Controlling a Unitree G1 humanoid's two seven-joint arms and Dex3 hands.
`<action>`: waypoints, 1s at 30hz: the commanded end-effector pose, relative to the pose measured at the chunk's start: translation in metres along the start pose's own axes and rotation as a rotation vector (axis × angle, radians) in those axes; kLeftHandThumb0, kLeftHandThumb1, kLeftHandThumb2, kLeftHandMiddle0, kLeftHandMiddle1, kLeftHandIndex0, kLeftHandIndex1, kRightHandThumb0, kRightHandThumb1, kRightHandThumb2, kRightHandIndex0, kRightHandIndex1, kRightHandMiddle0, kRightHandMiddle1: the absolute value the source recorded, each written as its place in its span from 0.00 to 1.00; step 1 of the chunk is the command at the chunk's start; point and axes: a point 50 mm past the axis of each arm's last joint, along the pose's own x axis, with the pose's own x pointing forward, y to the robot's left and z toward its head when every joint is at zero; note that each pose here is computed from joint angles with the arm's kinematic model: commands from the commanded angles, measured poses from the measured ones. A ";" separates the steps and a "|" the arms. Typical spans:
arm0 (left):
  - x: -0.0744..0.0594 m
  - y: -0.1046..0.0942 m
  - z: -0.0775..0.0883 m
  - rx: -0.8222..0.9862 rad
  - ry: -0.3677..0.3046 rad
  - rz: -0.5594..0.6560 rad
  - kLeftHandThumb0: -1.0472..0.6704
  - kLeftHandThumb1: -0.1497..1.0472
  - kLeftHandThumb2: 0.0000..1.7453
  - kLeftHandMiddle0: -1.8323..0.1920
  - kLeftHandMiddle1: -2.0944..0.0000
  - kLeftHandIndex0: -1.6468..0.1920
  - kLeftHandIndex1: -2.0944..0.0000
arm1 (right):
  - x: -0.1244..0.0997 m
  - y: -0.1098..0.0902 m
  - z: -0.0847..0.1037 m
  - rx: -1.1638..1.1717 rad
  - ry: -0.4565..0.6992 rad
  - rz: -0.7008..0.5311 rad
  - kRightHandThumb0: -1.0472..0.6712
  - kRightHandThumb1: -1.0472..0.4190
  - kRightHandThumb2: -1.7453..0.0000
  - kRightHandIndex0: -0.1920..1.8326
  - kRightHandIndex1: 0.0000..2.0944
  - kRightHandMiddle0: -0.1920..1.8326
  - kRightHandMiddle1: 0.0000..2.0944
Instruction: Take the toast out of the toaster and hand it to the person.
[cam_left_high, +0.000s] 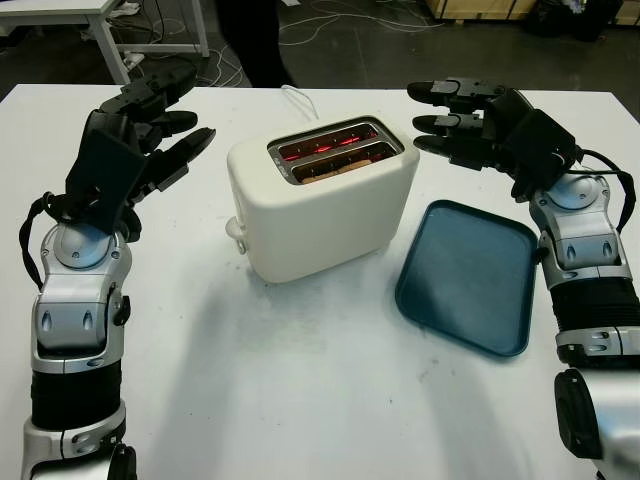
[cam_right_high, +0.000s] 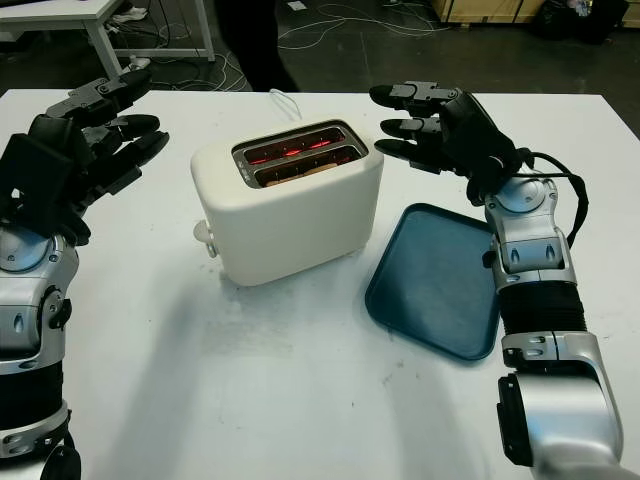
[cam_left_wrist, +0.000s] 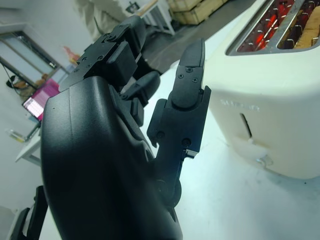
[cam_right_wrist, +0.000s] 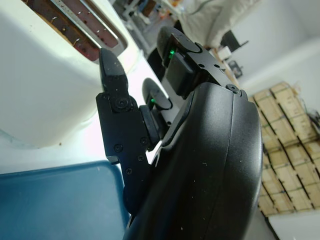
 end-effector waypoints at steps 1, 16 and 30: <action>0.000 0.001 0.003 0.018 -0.011 0.006 0.44 0.89 0.09 0.78 0.61 0.58 1.00 | 0.002 -0.002 0.006 0.014 -0.016 -0.003 0.45 0.09 0.96 0.42 0.02 0.40 0.00; 0.000 0.000 0.000 -0.012 -0.005 0.009 0.44 0.89 0.09 0.79 0.61 0.59 1.00 | 0.002 -0.003 0.005 0.044 -0.001 0.004 0.45 0.09 0.95 0.40 0.01 0.38 0.00; -0.001 0.000 0.001 -0.018 -0.008 0.009 0.44 0.89 0.09 0.79 0.60 0.59 1.00 | 0.002 -0.002 0.006 0.035 -0.010 0.003 0.44 0.09 0.96 0.41 0.01 0.39 0.00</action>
